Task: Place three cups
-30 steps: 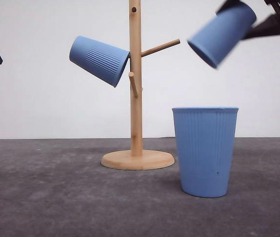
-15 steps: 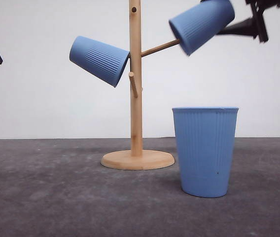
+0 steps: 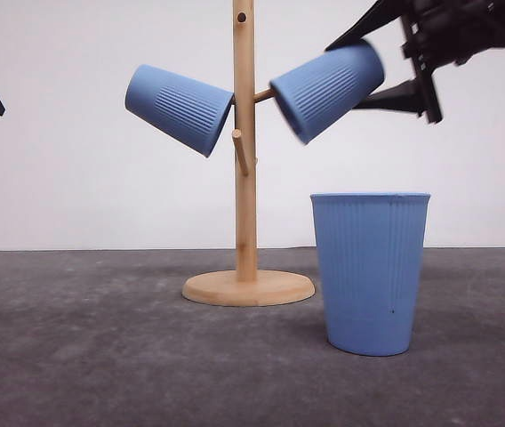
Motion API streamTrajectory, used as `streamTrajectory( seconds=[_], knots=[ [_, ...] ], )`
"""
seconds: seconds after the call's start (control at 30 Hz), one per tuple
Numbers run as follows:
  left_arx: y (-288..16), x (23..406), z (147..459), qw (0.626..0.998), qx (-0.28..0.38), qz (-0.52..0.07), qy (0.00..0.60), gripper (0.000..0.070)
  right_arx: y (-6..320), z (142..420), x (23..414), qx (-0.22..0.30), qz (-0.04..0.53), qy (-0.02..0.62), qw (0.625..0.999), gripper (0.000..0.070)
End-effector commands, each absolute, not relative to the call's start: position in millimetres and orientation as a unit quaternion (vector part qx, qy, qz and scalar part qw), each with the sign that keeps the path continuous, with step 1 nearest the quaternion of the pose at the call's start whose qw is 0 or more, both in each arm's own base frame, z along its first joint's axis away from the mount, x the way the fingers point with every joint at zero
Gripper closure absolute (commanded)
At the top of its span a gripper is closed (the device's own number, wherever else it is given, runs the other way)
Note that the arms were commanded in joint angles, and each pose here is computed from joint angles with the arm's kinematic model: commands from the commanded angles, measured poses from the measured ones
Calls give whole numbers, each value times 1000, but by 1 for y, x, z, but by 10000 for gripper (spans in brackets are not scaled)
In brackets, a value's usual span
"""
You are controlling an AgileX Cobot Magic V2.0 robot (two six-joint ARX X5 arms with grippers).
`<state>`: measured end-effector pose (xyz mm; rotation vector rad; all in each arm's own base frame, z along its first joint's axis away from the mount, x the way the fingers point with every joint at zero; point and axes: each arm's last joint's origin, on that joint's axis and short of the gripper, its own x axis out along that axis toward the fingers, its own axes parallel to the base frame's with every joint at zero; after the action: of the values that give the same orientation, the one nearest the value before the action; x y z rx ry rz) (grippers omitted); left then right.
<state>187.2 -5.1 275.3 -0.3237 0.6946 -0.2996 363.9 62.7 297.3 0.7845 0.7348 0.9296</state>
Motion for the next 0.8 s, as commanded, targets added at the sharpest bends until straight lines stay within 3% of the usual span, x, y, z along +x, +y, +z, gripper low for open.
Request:
streamTrajectory(
  seconds=[0.0, 0.2, 0.33, 0.77],
  knots=[
    [-5, 189, 279, 920, -152, -148, 329, 197, 66, 298, 370, 347, 430, 325, 768, 370],
    [-5, 189, 279, 920, -152, -148, 329, 197, 73, 298, 370, 337, 429, 320, 774, 364],
    [-5, 189, 279, 920, -152, -148, 329, 197, 74, 298, 370, 336, 424, 320, 777, 291],
    [-5, 189, 279, 920, -152, -148, 330, 197, 75, 295, 368, 337, 424, 332, 772, 217]
  ],
)
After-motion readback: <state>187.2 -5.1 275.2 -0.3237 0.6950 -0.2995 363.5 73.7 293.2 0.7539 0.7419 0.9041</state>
